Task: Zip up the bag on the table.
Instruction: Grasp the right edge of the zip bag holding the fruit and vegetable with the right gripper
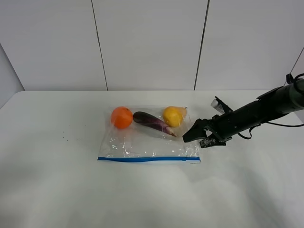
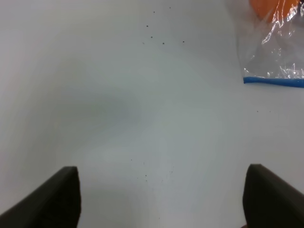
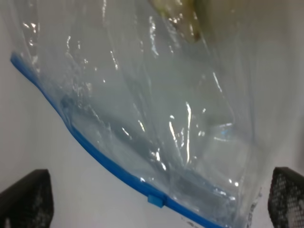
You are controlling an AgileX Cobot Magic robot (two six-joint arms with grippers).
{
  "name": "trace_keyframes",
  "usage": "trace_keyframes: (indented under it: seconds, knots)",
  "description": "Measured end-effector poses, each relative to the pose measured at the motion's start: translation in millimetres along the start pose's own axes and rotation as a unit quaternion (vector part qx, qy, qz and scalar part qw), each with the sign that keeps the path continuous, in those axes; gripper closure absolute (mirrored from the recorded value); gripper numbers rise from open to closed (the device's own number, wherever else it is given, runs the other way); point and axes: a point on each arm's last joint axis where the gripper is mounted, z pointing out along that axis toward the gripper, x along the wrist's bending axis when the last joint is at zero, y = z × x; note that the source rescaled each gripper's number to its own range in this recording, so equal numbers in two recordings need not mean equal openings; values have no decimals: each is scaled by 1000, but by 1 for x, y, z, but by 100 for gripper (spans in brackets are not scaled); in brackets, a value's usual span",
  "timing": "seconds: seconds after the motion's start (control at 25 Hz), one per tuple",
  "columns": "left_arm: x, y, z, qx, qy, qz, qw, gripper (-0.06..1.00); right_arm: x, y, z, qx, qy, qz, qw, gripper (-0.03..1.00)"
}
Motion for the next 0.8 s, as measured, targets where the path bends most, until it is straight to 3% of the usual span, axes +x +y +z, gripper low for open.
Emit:
trace_keyframes:
  seconds: [0.44,0.72,0.8]
  knots:
    - [0,0,0,0,0,0,1000,0,-9,-6,15,18,39,4,999,1]
    - [0,0,0,0,0,0,1000,0,-10,-7,17,18,40,5,999,26]
    - [0,0,0,0,0,0,1000,0,-11,-8,17,21,39,4,999,38]
